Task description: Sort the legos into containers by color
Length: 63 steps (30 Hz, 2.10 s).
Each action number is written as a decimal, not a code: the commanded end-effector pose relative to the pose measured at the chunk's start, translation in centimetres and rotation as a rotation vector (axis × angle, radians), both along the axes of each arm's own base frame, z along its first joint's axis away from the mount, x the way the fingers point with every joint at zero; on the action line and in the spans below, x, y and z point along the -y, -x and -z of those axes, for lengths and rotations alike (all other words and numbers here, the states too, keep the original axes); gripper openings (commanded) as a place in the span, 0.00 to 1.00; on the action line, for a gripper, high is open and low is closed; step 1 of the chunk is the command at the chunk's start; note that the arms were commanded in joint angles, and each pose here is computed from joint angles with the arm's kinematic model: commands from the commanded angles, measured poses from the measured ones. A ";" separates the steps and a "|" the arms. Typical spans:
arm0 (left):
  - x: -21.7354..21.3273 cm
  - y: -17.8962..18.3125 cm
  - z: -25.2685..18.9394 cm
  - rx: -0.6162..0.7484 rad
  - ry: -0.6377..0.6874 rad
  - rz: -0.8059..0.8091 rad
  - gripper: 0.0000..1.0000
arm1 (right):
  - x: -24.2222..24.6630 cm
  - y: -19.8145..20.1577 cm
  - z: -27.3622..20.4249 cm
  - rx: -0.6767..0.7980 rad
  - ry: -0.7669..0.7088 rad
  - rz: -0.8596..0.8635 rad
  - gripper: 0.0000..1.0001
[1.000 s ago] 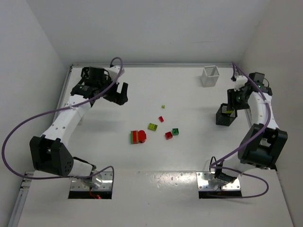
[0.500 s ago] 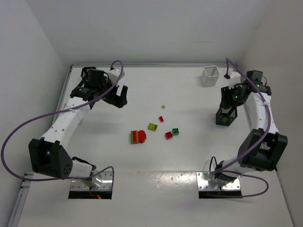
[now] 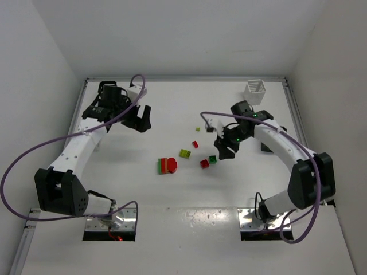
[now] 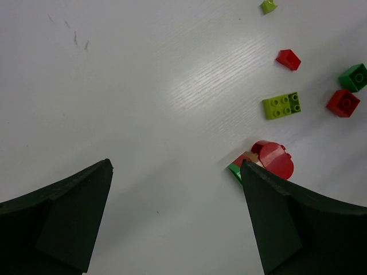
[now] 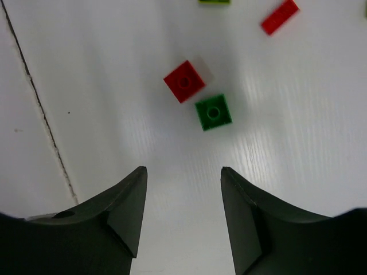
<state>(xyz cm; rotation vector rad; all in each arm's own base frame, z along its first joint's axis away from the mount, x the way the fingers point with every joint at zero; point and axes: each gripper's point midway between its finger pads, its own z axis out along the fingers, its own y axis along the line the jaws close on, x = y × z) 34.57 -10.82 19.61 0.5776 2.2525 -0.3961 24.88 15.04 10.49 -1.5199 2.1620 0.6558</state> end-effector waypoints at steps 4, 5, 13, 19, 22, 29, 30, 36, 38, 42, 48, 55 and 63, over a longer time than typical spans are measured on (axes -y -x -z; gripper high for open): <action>-0.5 -0.3 -0.9 0.021 0.041 0.003 1.00 | -3.6 0.7 2.7 0.143 0.047 -0.397 0.61; -0.9 -0.4 -0.9 0.021 0.041 -0.008 1.00 | -4.0 1.0 3.3 0.163 0.061 -0.465 0.63; -1.1 -0.7 0.1 -0.012 0.044 -0.023 1.00 | -6.4 0.7 6.9 0.240 0.127 -0.605 0.73; -1.4 -1.1 0.3 -0.024 0.048 -0.039 1.00 | -7.7 0.0 8.7 0.244 0.154 -0.626 0.74; -1.4 -1.3 0.0 -0.015 0.049 -0.039 1.00 | -8.4 0.0 9.5 0.233 0.164 -0.626 0.74; -1.5 -1.4 0.0 -0.014 0.043 -0.045 1.00 | -8.7 -0.7 10.5 0.238 0.187 -0.611 0.61; -1.5 -1.4 0.0 -0.014 0.043 -0.045 1.00 | -8.6 -0.5 10.8 0.235 0.188 -0.611 0.55; -1.9 -1.5 0.4 -0.024 0.042 -0.055 1.00 | -8.4 -1.5 10.0 0.259 0.174 -0.524 0.16; -1.9 -1.5 0.4 -0.024 0.042 -0.055 1.00 | -9.0 -3.4 7.6 0.260 0.133 -0.383 0.13; -1.8 -1.9 0.1 -0.004 0.044 -0.054 1.00 | -8.2 -10.6 2.5 0.357 0.096 -0.072 0.09; -2.0 -2.4 0.5 -0.003 0.045 -0.082 1.00 | -0.3 -22.0 -2.3 0.390 0.044 0.367 0.05; -2.1 -2.7 0.7 -0.006 0.044 -0.095 1.00 | 10.0 -33.9 -7.3 0.458 -0.049 0.794 0.03; -2.4 -3.2 1.2 -0.009 0.040 -0.126 1.00 | 19.1 -39.6 -8.9 0.582 -0.123 1.100 0.00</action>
